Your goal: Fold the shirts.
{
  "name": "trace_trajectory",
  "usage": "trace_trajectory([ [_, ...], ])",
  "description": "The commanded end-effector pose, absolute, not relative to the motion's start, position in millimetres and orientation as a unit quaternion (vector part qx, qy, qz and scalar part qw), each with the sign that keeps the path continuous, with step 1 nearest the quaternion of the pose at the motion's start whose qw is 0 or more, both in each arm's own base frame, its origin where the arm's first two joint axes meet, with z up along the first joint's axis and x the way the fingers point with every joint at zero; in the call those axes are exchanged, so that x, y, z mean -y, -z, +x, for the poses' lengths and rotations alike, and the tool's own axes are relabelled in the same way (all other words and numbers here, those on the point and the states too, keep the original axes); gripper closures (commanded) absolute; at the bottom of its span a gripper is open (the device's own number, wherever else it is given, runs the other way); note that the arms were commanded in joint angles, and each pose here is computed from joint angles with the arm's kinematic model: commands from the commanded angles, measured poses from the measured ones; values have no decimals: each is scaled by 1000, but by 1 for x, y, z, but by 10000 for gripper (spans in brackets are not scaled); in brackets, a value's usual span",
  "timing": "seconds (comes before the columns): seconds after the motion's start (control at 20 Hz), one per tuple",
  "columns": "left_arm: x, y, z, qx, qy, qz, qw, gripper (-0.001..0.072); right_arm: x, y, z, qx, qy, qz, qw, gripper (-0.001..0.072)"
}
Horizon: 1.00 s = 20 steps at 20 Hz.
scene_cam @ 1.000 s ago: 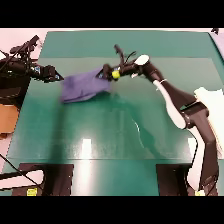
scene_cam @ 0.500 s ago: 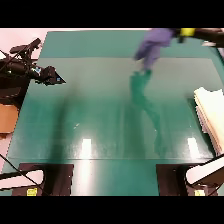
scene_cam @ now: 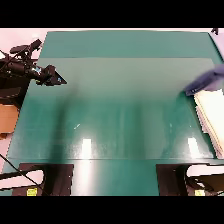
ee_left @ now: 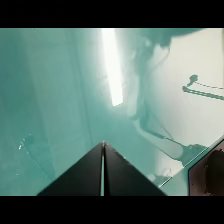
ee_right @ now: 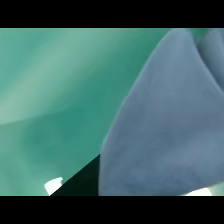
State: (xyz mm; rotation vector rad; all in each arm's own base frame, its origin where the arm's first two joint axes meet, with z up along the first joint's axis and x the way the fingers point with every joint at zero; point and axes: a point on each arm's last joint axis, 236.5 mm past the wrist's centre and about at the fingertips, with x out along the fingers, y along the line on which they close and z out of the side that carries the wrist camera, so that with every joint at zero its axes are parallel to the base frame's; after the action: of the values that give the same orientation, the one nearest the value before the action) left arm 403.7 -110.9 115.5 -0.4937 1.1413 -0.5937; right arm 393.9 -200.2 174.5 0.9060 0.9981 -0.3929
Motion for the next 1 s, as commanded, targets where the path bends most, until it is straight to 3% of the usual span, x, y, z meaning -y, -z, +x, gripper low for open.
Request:
trace_trajectory([
  [0.0,112,-117,404,-524,276,-231,772,683,268,-148,261,-522,391,368,663,694],
  [0.1,112,-117,404,-524,276,-231,772,682,287,-134,207,-536,444,343,630,694],
  [0.25,113,-118,404,-524,277,-233,771,683,281,-92,152,-545,466,391,577,693],
  [0.45,113,-118,404,-524,279,-233,771,683,259,-37,123,-521,462,458,553,693],
  [0.6,113,-119,404,-523,278,-233,771,683,246,-14,111,-527,466,461,541,691],
  [0.65,113,-118,404,-523,278,-233,771,683,245,-11,110,-525,468,458,544,604],
  [0.7,113,-118,403,-524,279,-233,770,683,245,-11,109,-523,470,456,546,259],
  [0.75,114,-118,403,-524,279,-233,770,683,247,-12,107,-523,474,452,545,57],
  [0.85,114,-119,404,-522,279,-235,771,683,255,-26,94,-526,502,436,531,0],
  [0.95,115,-120,405,-520,281,-237,771,682,278,-62,96,-494,529,412,554,1],
])
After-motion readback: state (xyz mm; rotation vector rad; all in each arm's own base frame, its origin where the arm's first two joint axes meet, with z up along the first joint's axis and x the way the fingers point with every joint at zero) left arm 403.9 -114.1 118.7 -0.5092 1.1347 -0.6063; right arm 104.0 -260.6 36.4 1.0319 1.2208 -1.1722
